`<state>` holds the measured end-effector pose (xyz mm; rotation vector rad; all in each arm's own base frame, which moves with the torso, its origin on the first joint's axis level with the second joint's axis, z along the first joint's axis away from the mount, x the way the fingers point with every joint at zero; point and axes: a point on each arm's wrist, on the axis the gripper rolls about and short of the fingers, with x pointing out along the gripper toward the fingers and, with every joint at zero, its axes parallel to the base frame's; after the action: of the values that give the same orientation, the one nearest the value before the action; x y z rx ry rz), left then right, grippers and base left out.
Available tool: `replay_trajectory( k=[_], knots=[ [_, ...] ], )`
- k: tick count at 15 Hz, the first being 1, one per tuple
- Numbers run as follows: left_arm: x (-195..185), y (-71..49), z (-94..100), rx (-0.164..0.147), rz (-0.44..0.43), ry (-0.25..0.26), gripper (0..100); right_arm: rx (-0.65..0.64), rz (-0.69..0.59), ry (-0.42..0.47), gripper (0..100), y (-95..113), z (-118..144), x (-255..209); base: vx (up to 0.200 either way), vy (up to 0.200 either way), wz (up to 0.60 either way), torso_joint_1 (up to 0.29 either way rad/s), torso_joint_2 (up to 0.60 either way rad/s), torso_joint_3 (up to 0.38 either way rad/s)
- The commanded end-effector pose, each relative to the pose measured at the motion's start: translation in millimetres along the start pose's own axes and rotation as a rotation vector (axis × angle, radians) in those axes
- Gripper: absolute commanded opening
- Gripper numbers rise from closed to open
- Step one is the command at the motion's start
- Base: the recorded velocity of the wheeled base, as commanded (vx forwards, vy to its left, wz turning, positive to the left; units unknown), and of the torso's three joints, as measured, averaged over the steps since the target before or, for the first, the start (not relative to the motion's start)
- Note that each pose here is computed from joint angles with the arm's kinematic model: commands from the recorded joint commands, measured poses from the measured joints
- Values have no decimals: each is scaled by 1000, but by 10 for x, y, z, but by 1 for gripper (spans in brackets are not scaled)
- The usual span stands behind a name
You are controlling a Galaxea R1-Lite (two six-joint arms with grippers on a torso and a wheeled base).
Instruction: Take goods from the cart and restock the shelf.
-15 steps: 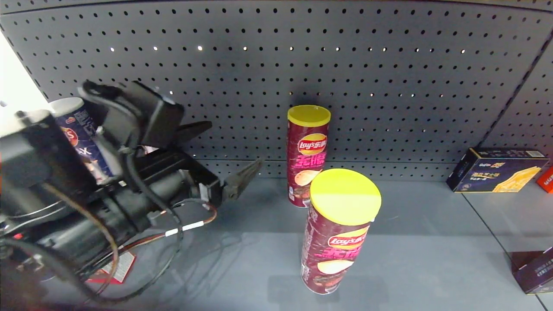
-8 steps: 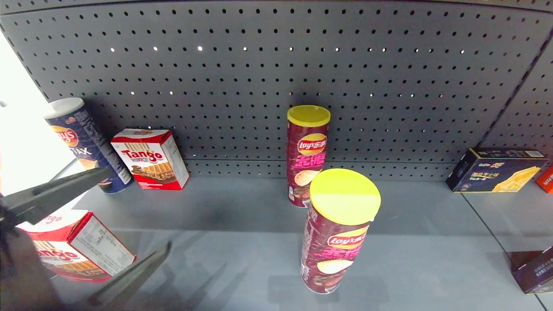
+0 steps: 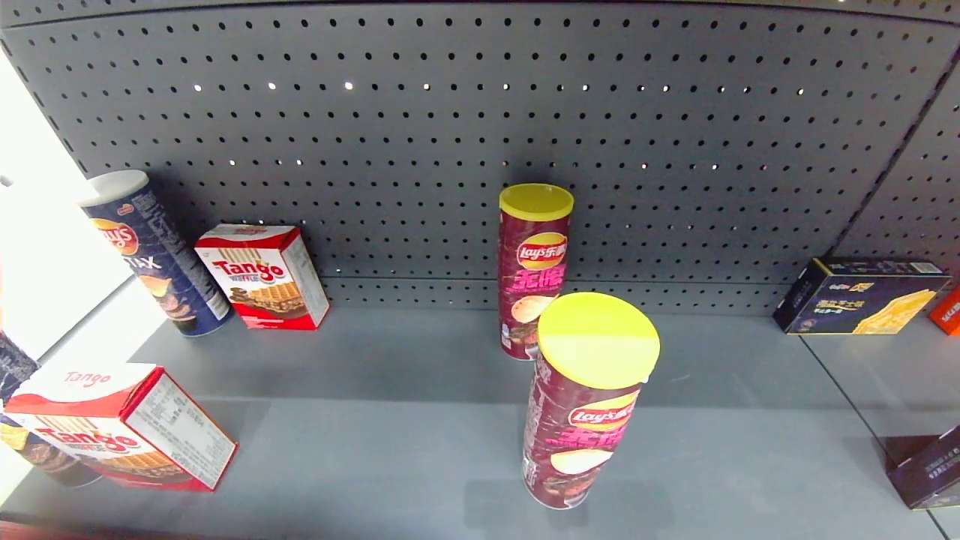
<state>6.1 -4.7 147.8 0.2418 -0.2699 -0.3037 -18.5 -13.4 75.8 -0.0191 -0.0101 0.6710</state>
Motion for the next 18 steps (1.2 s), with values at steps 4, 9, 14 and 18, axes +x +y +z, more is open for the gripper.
replay_trajectory(
  k=[4, 9, 14, 18],
  knots=[
    [-281, -155, -314, 20, 132, 95, 100, -1, 1, 0, 100, 0, 0, 0, 0, 0, 0, 0, 0, 0],
    [-420, -248, -529, -81, 113, 195, 100, -1, 1, 0, 100, 0, 0, 0, 0, 0, 0, 0, 0, 0],
    [-420, -248, -529, -106, 116, 194, 100, -1, 1, 0, 100, 0, 0, 0, 0, 0, 0, 0, 0, 0],
    [-422, -243, -531, -176, 150, 192, 100, -1, 1, 0, 100, 0, 0, 0, 0, 0, 0, 0, 0, 0]
  ],
)
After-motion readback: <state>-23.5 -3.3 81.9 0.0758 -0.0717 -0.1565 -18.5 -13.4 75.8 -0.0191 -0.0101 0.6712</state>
